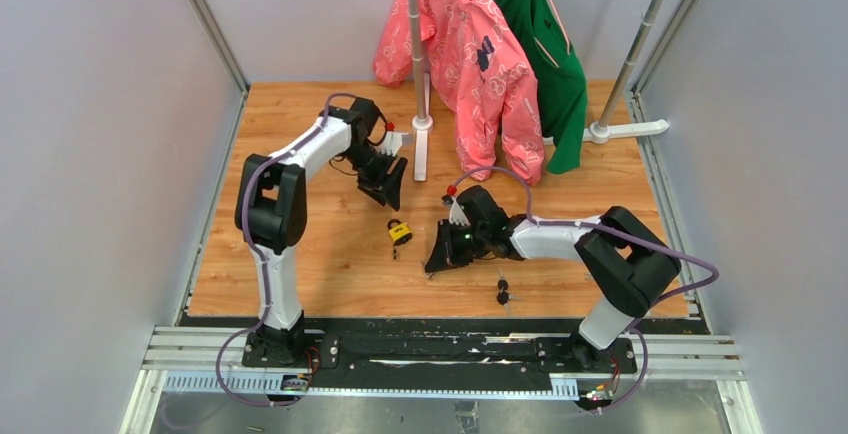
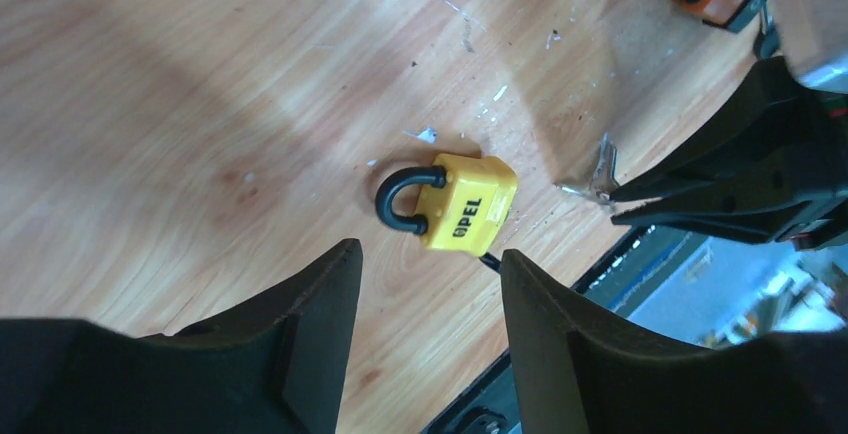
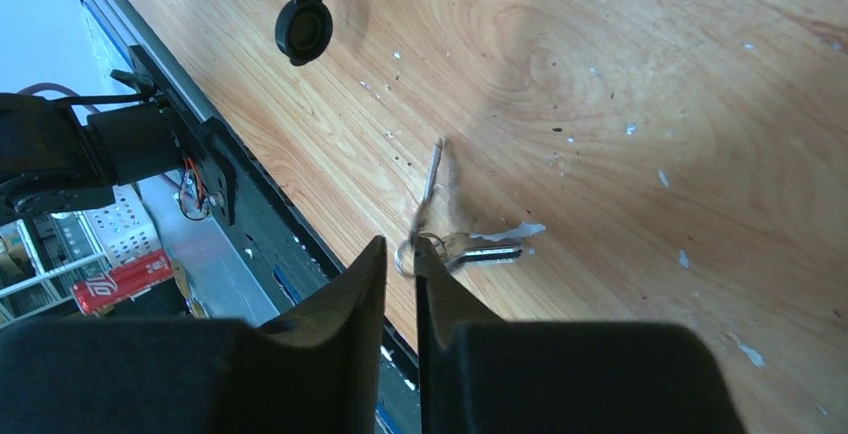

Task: Lock with the key
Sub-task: Place the key at the center of the board, then reset both arms

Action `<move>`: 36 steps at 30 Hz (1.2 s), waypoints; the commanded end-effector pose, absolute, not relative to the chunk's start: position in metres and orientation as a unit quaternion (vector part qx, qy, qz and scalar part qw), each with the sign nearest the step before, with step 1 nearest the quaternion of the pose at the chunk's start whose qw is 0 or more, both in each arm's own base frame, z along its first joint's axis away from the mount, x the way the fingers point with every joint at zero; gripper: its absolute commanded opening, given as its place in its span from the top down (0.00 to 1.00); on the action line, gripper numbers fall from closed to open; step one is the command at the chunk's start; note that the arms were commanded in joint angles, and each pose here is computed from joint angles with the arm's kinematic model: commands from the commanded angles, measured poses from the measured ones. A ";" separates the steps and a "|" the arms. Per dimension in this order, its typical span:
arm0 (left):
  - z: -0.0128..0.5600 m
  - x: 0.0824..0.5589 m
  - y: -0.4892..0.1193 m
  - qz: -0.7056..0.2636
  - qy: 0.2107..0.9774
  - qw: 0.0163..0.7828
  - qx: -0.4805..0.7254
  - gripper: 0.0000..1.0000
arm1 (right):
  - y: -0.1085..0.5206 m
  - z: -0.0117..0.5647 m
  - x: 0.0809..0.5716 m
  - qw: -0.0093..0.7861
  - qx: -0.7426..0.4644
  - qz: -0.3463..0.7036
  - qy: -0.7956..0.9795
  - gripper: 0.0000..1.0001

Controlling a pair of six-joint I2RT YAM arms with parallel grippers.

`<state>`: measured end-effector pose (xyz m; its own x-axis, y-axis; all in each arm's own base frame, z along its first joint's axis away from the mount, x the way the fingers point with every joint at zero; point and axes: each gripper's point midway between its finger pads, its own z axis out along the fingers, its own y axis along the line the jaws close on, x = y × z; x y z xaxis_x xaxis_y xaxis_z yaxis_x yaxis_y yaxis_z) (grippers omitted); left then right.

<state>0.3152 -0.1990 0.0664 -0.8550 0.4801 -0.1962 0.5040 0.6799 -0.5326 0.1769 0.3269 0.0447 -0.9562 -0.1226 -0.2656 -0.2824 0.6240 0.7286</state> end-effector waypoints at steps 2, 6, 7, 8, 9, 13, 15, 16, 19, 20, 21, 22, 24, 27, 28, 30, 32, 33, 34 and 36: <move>0.128 0.345 -0.178 -0.210 0.938 0.134 0.242 0.41 | 0.339 0.052 0.180 0.113 -0.154 0.413 0.891 0.66; 0.165 0.341 -0.153 -0.143 0.948 0.201 0.201 0.41 | 0.341 0.066 0.190 0.144 -0.170 0.398 0.890 0.45; 0.166 0.338 -0.147 -0.128 0.950 0.209 0.193 0.41 | 0.338 0.067 0.191 0.146 -0.170 0.389 0.894 0.44; 0.181 0.333 -0.143 -0.123 0.948 0.235 0.173 0.41 | 0.339 0.075 0.195 0.158 -0.179 0.384 0.892 0.40; 0.188 0.329 -0.139 -0.119 0.947 0.251 0.159 0.41 | 0.336 0.079 0.197 0.164 -0.183 0.373 0.895 0.38; 0.219 0.311 -0.121 -0.107 0.934 0.329 0.094 0.40 | 0.321 0.112 0.209 0.204 -0.207 0.324 0.900 0.35; 0.224 0.301 -0.110 -0.095 0.928 0.354 0.071 0.39 | 0.309 0.136 0.217 0.229 -0.216 0.287 0.905 0.35; 0.229 0.296 -0.103 -0.087 0.923 0.370 0.060 0.38 | 0.302 0.150 0.221 0.245 -0.221 0.269 0.905 0.35; 0.250 0.285 -0.085 -0.068 0.905 0.420 0.024 0.34 | 0.273 0.204 0.234 0.307 -0.227 0.206 0.901 0.35; 0.260 0.279 -0.081 -0.070 0.896 0.438 0.012 0.32 | 0.262 0.223 0.239 0.331 -0.223 0.186 0.898 0.34; 0.269 0.275 -0.079 -0.075 0.890 0.449 -0.002 0.30 | 0.251 0.240 0.243 0.355 -0.221 0.166 0.893 0.26; 0.277 0.270 -0.079 -0.082 0.886 0.456 -0.004 0.28 | 0.242 0.257 0.246 0.378 -0.216 0.152 0.888 0.21; 0.292 0.263 -0.078 -0.091 0.881 0.464 -0.011 0.27 | 0.219 0.291 0.251 0.419 -0.198 0.118 0.878 0.18; 0.311 0.256 -0.074 -0.097 0.873 0.476 -0.034 0.26 | 0.179 0.337 0.252 0.474 -0.149 0.069 0.865 0.16; 0.318 0.254 -0.073 -0.099 0.869 0.483 -0.040 0.26 | 0.162 0.355 0.250 0.498 -0.129 0.053 0.856 0.16; 0.333 0.252 -0.068 -0.096 0.860 0.499 -0.047 0.25 | 0.139 0.376 0.245 0.527 -0.106 0.034 0.842 0.15; 0.349 0.248 -0.062 -0.092 0.848 0.519 -0.053 0.13 | 0.118 0.394 0.238 0.553 -0.084 0.025 0.829 0.15; 0.357 0.247 -0.059 -0.088 0.842 0.529 -0.058 0.07 | 0.109 0.401 0.234 0.565 -0.074 0.023 0.822 0.15; 0.366 0.244 -0.055 -0.087 0.834 0.542 -0.063 0.02 | 0.100 0.408 0.230 0.576 -0.061 0.022 0.815 0.14; 0.384 0.240 -0.051 -0.087 0.819 0.563 -0.064 0.00 | 0.084 0.420 0.223 0.595 -0.039 0.020 0.802 0.14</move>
<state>0.2520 -0.0666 0.3476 -0.4599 -0.1712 -0.8713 0.0313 0.9775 -0.2086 0.2369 0.1338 0.4059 -0.3411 -0.0278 -0.9396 -0.2266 0.9725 0.0535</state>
